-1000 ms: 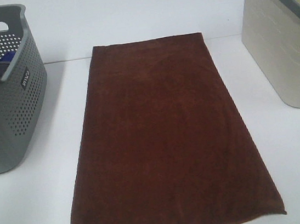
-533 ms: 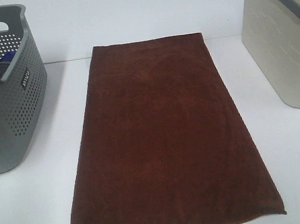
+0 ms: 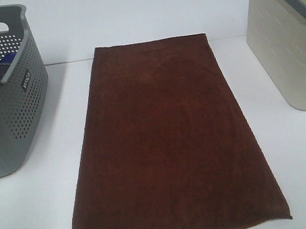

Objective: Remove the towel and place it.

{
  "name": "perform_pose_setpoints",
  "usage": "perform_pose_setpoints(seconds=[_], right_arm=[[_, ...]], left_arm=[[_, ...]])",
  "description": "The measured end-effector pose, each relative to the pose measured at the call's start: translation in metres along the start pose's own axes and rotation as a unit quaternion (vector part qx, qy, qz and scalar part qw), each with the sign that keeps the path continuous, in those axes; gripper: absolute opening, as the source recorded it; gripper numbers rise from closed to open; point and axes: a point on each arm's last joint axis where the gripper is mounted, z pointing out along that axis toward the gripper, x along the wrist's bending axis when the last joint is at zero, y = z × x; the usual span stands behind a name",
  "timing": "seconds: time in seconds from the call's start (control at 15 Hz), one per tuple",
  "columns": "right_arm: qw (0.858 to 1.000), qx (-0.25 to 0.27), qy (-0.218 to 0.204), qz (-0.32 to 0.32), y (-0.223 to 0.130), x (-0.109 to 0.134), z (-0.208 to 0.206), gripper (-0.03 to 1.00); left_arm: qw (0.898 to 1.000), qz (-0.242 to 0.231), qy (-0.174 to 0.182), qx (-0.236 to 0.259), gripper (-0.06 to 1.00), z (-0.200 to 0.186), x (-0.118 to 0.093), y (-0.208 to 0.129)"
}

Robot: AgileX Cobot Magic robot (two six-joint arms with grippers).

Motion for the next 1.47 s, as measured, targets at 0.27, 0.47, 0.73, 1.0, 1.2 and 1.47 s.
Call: perform_pose_setpoints(seconds=[0.27, 0.47, 0.73, 1.0, 1.2, 1.47], right_arm=[[1.000, 0.001, -0.021, 0.017, 0.000, -0.001, 0.000, 0.76], [0.994, 0.003, -0.085, 0.067, 0.001, -0.005, 0.001, 0.76], [0.982, 0.006, -0.149, 0.115, 0.001, -0.008, 0.002, 0.76], [0.982, -0.027, -0.156, 0.107, -0.003, -0.003, -0.006, 0.76], [0.979, -0.075, -0.168, 0.093, -0.011, 0.006, -0.017, 0.76], [0.978, -0.077, -0.168, 0.092, -0.012, 0.006, -0.017, 0.76]], left_arm=[[0.999, -0.027, 0.026, -0.001, 0.61, 0.000, 0.003, 0.000], [0.994, -0.072, 0.080, -0.029, 0.61, -0.009, 0.007, -0.005], [0.981, -0.085, 0.132, -0.115, 0.61, -0.030, -0.002, -0.021], [0.976, -0.079, 0.140, -0.148, 0.61, -0.037, -0.006, -0.027], [0.974, -0.076, 0.142, -0.160, 0.61, -0.040, -0.008, -0.030], [0.974, -0.076, 0.142, -0.161, 0.61, -0.040, -0.008, -0.030]])
